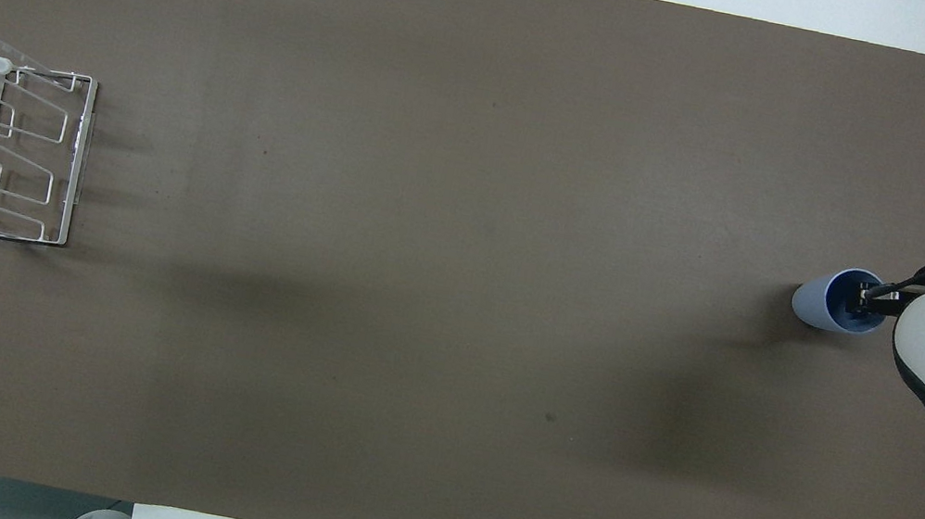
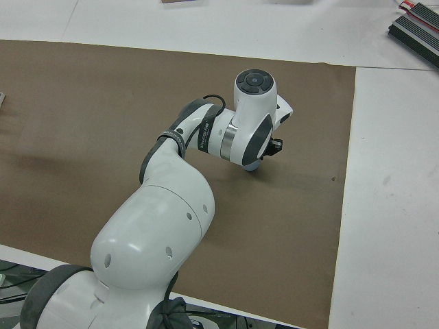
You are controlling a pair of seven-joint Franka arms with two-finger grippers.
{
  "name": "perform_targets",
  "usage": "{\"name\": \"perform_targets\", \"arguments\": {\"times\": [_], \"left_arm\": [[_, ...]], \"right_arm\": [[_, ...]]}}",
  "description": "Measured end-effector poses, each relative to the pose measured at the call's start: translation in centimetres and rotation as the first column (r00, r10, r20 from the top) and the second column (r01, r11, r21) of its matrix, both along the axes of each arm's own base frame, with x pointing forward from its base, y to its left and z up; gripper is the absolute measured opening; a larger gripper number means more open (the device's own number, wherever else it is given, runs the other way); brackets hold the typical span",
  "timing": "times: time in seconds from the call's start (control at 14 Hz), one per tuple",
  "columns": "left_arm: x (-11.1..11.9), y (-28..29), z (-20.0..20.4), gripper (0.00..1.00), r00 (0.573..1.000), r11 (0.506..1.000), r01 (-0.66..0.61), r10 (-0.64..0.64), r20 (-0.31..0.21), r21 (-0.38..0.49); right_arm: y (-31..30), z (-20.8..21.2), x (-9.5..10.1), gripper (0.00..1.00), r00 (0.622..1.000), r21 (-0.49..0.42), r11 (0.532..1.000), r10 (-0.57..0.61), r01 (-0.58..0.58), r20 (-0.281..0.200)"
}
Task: Hang cup on cup holder
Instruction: 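Lift the cup and carry it toward the left gripper, then grasp the cup base with the left gripper while the right gripper holds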
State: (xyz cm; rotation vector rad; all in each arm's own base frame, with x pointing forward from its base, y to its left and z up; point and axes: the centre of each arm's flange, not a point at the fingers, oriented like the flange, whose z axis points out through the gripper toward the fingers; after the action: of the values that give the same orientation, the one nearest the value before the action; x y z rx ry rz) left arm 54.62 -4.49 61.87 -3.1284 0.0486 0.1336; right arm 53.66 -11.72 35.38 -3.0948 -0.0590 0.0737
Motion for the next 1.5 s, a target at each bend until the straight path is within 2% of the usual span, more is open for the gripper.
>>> {"name": "perform_targets", "arguments": {"times": [0.07,0.14,0.29,0.43,0.57,0.71,0.93,1.14,1.36,1.5], "left_arm": [[0.0,0.1,0.0,1.0,1.0,1.0,-0.003,0.003,0.0,0.0],[0.0,0.2,0.0,1.0,1.0,1.0,-0.005,0.005,0.0,0.0],[0.0,0.1,0.0,1.0,1.0,1.0,-0.002,0.002,0.0,0.0],[0.0,-0.2,0.0,1.0,1.0,1.0,0.003,-0.003,0.0,0.0],[0.0,-0.2,0.0,1.0,1.0,1.0,0.003,-0.003,-0.001,0.0],[-0.1,-0.2,-0.2,1.0,1.0,1.0,0.003,-0.003,-0.008,0.001],[-0.3,-0.2,-0.7,1.0,0.999,1.0,-0.028,0.028,-0.018,0.001],[-0.9,-1.5,-1.3,1.0,0.974,0.972,-0.225,0.222,-0.048,-0.069],[-2.4,-5.7,-3.5,1.0,0.883,0.876,-0.47,0.463,-0.082,-0.107],[-3.9,-9.4,-4.6,1.0,0.796,0.791,-0.604,0.59,-0.137,-0.101]], "right_arm": [[0.1,0.0,0.0,0.07,1.0,0.0,1.0,0.005,-0.005,0.0],[0.2,0.0,0.1,0.04,1.0,0.001,1.0,0.014,-0.014,0.001],[0.8,0.6,0.3,0.04,0.999,0.01,0.999,0.033,-0.033,-0.024],[2.9,3.4,1.3,0.04,0.995,0.051,0.997,0.066,-0.062,-0.069],[6.8,7.8,2.4,0.04,0.993,0.158,0.985,0.082,-0.067,-0.09],[11.7,10.8,2.7,0.04,0.992,0.295,0.955,0.045,-0.009,-0.117],[19.4,11.9,2.6,0.04,0.983,0.472,0.876,-0.014,0.099,-0.181],[27.1,12.2,1.9,0.04,0.964,0.574,0.792,-0.066,0.208,-0.258],[32.7,12.3,1.0,0.04,0.928,0.677,0.654,-0.115,0.339,-0.354],[34.0,12.0,1.0,0.04,0.9,0.722,0.55,-0.15,0.42,-0.41]]}}
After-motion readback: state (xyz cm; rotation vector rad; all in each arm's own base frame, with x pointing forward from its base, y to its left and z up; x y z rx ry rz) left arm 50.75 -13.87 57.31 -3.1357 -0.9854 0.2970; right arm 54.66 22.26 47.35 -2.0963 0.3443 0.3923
